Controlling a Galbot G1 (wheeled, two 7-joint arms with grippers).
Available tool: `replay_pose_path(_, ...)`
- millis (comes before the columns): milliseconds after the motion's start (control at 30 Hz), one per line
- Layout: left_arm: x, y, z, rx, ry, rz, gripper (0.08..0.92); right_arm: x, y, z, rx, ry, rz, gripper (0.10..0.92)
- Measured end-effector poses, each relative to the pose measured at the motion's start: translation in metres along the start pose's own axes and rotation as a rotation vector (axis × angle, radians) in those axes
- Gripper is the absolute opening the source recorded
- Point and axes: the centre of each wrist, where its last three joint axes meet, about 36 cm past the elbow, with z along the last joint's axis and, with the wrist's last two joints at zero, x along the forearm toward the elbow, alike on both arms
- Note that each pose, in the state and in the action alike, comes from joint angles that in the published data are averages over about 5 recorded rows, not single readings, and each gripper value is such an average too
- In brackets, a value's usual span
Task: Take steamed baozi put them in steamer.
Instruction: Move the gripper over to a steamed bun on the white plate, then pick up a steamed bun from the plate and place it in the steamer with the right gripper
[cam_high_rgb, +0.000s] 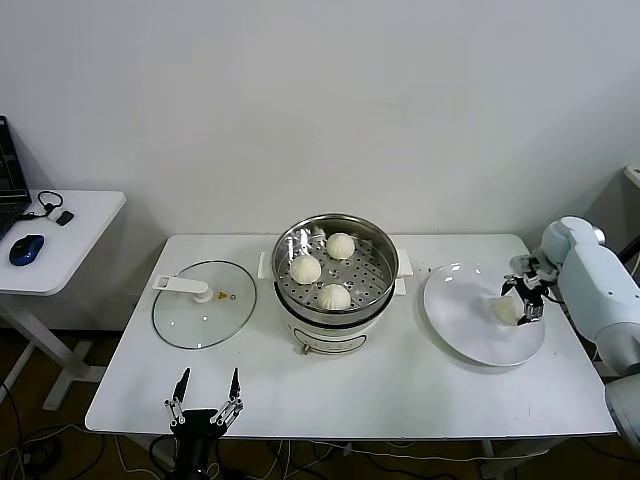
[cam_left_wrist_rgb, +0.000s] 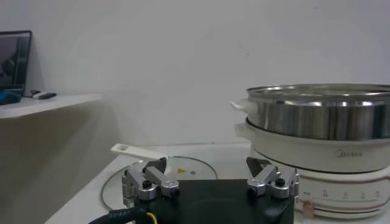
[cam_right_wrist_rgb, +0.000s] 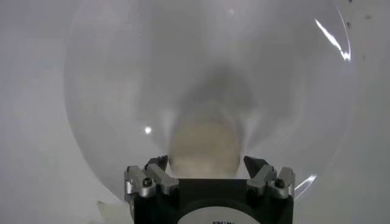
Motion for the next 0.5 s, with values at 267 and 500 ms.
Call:
replay_pose_path(267, -0.0003, -0.0005, -0.0004, 0.000, -0.001, -0.001, 0.823, -0.0019, -0.0002, -0.0005, -0.009, -0.011, 0.002, 0.797)
replay_pose_path(500, -0.0002, -0.0008, -0.0001, 0.001, 0.000, -0.001, 0.823, -0.0004, 0.0006, 0.0020, -0.014, -0.013, 0.001, 0.709)
